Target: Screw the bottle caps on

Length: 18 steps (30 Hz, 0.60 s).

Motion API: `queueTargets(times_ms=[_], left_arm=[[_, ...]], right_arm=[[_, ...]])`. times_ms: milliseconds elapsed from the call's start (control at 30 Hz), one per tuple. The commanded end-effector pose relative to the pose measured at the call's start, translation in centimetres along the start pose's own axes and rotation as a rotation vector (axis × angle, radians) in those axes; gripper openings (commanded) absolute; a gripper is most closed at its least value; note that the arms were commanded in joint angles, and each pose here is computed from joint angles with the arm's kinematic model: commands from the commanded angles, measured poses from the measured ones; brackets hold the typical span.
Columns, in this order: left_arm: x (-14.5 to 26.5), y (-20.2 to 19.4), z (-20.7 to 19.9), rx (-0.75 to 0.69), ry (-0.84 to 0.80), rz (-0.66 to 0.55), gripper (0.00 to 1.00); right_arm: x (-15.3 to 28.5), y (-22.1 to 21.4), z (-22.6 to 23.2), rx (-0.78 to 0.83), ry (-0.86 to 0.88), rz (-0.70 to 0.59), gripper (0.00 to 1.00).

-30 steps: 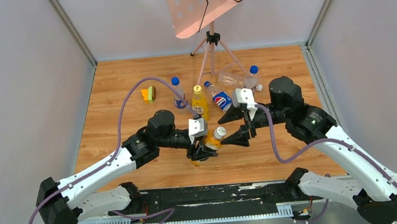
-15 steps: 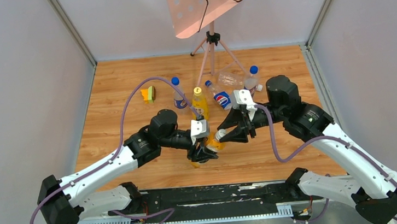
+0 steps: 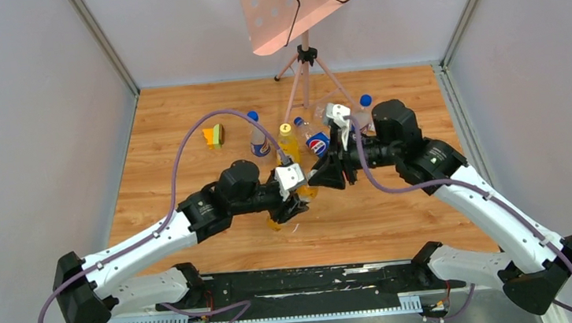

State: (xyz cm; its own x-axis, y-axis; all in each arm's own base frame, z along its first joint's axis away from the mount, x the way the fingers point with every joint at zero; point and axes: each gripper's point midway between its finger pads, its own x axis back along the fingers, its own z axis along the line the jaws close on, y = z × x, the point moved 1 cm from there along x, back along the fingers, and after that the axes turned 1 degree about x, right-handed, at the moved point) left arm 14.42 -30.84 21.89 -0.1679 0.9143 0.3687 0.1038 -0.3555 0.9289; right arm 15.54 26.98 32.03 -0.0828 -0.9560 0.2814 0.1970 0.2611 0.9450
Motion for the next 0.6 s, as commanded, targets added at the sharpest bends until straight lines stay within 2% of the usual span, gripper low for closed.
queueTargets(times_ms=[0,33,67,133,233,300,433,500,567], left_arm=[[2.1,5.9,6.3,-0.114,0.513,-0.137,0.1],[1.9,6.7,5.8,-0.148,0.542,-0.164,0.1],[2.5,6.8,6.9,-0.153,0.643,-0.161,0.1],[2.2,7.8,6.2,-0.204,0.706,-0.188,0.1],[1.6,7.5,6.3,-0.257,0.752,-0.14,0.1],[0.9,6.7,6.1,-0.246,0.734,-0.104,0.1],[0.5,5.4,5.2,-0.206,0.667,-0.081,0.09],[0.8,5.2,4.8,-0.184,0.63,-0.07,0.09],[0.7,4.7,4.4,-0.152,0.57,-0.042,0.09]], right_arm=[[-1.6,-2.0,-5.1,-0.526,-0.362,0.027,0.0],[-1.7,-2.7,-6.2,-0.63,-0.441,0.023,0.0],[-1.8,-3.3,-6.7,-0.727,-0.495,0.018,0.0],[-2.0,-4.0,-7.1,-0.866,-0.552,0.0,0.0],[-2.0,-3.1,-6.3,-0.929,-0.519,-0.036,0.02],[-1.3,-2.0,-6.0,-0.874,-0.508,-0.062,0.17],[1.0,0.1,-5.4,-0.692,-0.52,-0.126,0.56],[2.1,0.6,-4.9,-0.596,-0.519,-0.14,0.68],[3.1,0.8,-4.5,-0.49,-0.517,-0.142,0.74]])
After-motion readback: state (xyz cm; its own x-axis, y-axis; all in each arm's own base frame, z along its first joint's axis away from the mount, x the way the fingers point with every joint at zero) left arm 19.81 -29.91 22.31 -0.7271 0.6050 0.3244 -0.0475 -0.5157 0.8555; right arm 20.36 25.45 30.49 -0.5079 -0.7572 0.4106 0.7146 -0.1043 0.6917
